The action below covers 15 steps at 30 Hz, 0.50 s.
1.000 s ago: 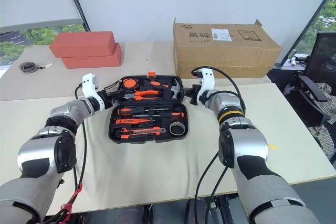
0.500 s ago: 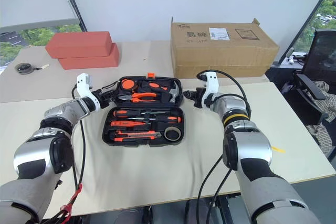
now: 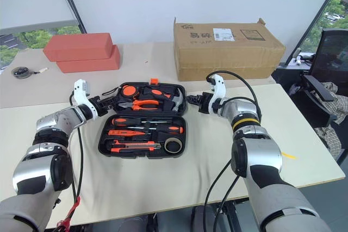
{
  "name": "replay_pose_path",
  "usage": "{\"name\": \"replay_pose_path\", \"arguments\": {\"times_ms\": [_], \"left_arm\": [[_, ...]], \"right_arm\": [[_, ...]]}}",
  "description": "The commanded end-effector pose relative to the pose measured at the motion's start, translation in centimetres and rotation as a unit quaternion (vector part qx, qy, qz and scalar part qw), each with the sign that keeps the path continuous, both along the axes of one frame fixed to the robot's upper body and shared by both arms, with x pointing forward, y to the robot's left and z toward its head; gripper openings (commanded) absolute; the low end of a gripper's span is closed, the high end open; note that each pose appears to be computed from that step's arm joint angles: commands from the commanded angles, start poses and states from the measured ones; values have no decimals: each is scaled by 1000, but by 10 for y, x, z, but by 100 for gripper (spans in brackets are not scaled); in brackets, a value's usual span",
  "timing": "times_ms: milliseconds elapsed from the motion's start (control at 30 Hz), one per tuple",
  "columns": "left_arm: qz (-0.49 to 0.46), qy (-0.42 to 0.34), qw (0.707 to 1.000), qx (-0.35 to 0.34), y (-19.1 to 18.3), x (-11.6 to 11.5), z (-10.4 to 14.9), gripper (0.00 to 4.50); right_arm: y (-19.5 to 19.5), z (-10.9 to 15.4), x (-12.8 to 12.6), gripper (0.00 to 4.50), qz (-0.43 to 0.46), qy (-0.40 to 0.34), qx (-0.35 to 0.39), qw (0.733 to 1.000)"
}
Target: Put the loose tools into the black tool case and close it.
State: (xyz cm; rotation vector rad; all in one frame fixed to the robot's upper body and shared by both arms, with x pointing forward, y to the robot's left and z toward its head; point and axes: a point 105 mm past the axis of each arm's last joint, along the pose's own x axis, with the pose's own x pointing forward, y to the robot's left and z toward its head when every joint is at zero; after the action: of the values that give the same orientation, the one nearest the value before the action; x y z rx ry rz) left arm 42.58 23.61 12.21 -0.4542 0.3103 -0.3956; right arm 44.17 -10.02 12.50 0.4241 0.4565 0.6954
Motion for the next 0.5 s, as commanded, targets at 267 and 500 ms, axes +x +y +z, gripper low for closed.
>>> {"name": "replay_pose_path", "arguments": {"times_ms": [267,500], "left_arm": [[1,-14,1000,-2,-1,1,8,0],[-28,-17,999,0,-7,-5,16,0]], "right_arm": [[8,16,2,43,17,-25,5,1000],[8,19,5,6,7,-35,3,999]]}}
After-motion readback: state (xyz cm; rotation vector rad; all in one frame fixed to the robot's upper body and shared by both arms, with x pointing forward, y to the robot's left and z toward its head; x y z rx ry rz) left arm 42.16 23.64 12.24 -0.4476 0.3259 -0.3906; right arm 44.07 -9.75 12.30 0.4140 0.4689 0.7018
